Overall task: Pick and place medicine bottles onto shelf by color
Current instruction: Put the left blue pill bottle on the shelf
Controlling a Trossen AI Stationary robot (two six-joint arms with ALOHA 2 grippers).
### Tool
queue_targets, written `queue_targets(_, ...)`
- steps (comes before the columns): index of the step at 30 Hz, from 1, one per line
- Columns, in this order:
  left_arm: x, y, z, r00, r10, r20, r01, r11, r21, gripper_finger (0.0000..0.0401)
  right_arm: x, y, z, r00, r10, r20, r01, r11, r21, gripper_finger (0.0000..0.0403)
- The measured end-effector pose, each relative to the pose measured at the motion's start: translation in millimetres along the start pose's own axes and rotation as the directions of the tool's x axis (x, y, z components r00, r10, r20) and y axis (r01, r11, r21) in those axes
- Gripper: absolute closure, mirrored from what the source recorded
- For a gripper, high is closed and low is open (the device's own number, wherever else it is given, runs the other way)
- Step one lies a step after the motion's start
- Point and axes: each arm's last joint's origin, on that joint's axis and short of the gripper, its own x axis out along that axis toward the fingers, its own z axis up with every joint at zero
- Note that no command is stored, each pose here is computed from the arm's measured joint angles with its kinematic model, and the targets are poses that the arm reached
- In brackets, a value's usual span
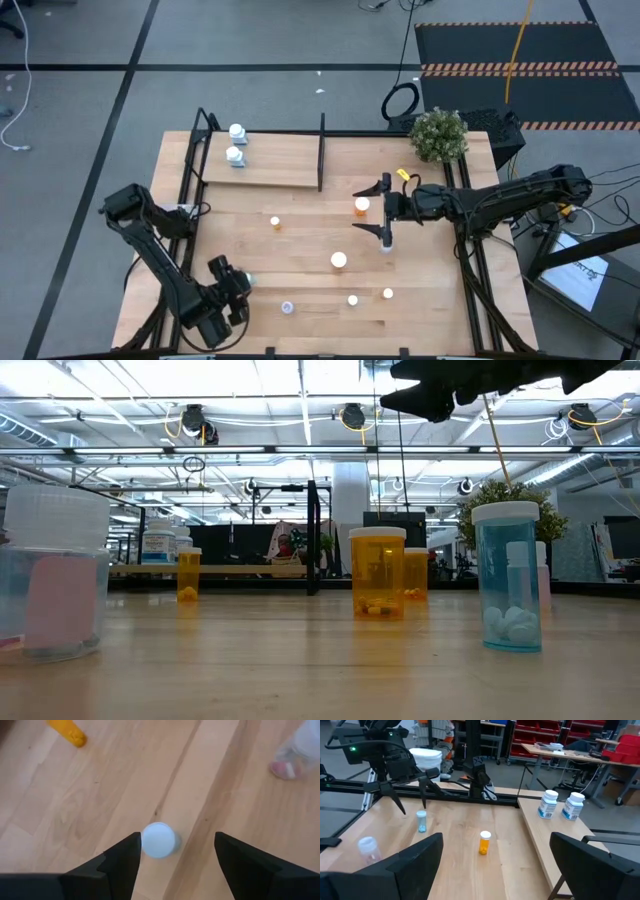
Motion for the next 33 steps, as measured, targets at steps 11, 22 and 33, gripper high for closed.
queue_targets(11, 9.2, 1.4, -5.4, 1.0, -0.009, 0.016, 0.009, 1.0, -0.028, 0.0151, 0.0, 0.0, -2.3, 1.0, 0.0, -0.025, 0.0, 1.0, 0.001, 0.0039)
queue_targets(22, 19.2, 5.5, -12.5, 1.0, -0.003, 0.013, 0.003, 0.999, -0.033, 0.016, 0.0, 0.0, -2.5, 1.0, -0.002, -0.027, 0.001, 1.0, -0.002, 0.0039)
queue_targets(33, 19.2, 5.6, -12.5, 1.0, -0.002, 0.012, 0.002, 0.999, -0.032, 0.0247, 0.0, 0.0, -2.4, 1.0, -0.002, -0.026, 0.002, 1.0, 0.0, 0.0039)
